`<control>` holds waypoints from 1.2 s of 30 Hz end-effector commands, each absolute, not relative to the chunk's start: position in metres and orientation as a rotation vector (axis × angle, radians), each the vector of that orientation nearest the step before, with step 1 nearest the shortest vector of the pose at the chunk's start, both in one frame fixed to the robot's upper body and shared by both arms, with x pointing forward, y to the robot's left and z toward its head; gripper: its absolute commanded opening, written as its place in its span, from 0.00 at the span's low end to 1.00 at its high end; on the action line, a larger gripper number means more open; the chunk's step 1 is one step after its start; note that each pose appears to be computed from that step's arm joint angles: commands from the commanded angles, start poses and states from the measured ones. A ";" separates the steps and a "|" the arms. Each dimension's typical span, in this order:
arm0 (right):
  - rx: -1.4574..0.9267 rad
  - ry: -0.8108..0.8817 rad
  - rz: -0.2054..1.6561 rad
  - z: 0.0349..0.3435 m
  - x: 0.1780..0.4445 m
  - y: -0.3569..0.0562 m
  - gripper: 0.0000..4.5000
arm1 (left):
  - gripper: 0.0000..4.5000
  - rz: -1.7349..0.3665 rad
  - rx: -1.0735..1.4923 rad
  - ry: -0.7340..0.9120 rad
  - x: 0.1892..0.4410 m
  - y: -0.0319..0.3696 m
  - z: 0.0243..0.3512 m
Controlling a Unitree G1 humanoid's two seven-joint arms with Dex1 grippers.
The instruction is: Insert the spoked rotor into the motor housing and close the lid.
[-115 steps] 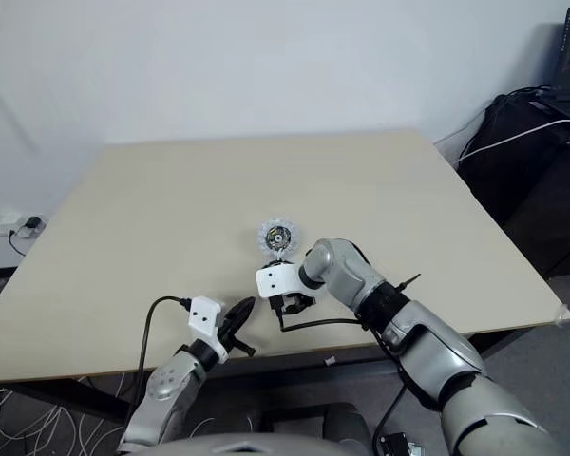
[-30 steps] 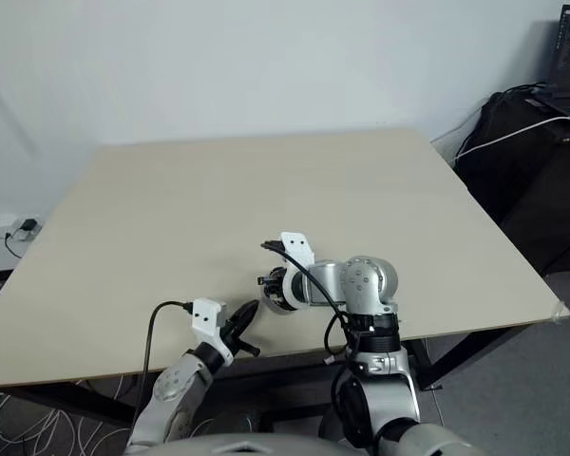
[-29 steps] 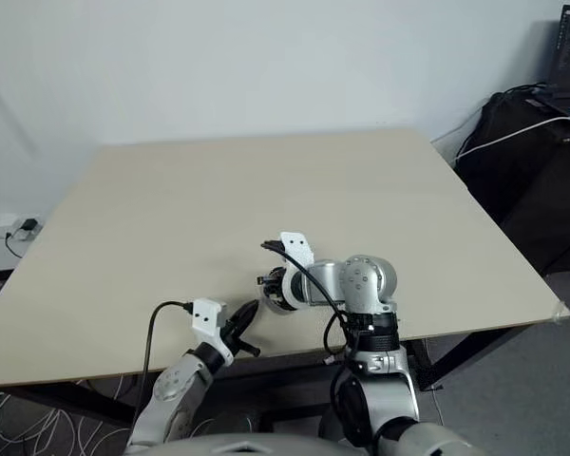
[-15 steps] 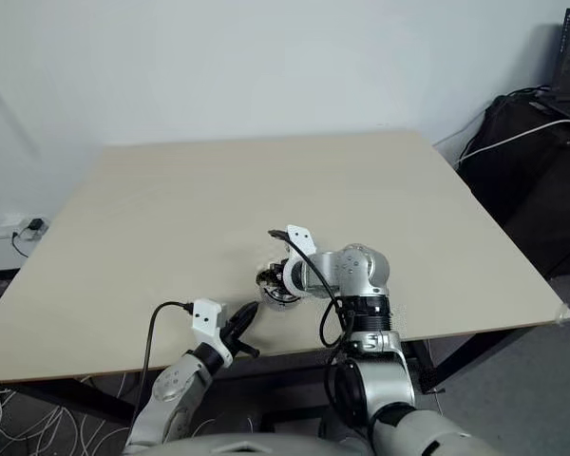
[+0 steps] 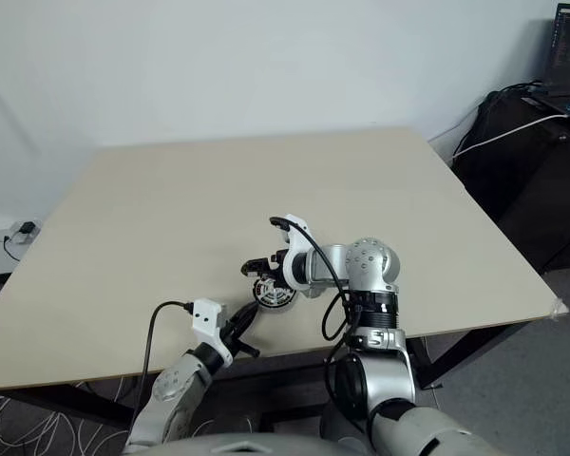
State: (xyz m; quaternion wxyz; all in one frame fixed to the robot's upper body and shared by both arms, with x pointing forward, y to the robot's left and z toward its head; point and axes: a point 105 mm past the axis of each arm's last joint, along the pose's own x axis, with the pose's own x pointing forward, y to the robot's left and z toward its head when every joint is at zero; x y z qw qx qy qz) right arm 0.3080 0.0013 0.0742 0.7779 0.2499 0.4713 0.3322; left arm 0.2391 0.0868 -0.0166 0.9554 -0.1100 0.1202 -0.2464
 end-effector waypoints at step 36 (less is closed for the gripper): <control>-0.486 0.411 0.118 0.042 0.297 -0.165 0.01 | 0.00 -0.514 -0.221 0.207 0.243 0.089 -0.009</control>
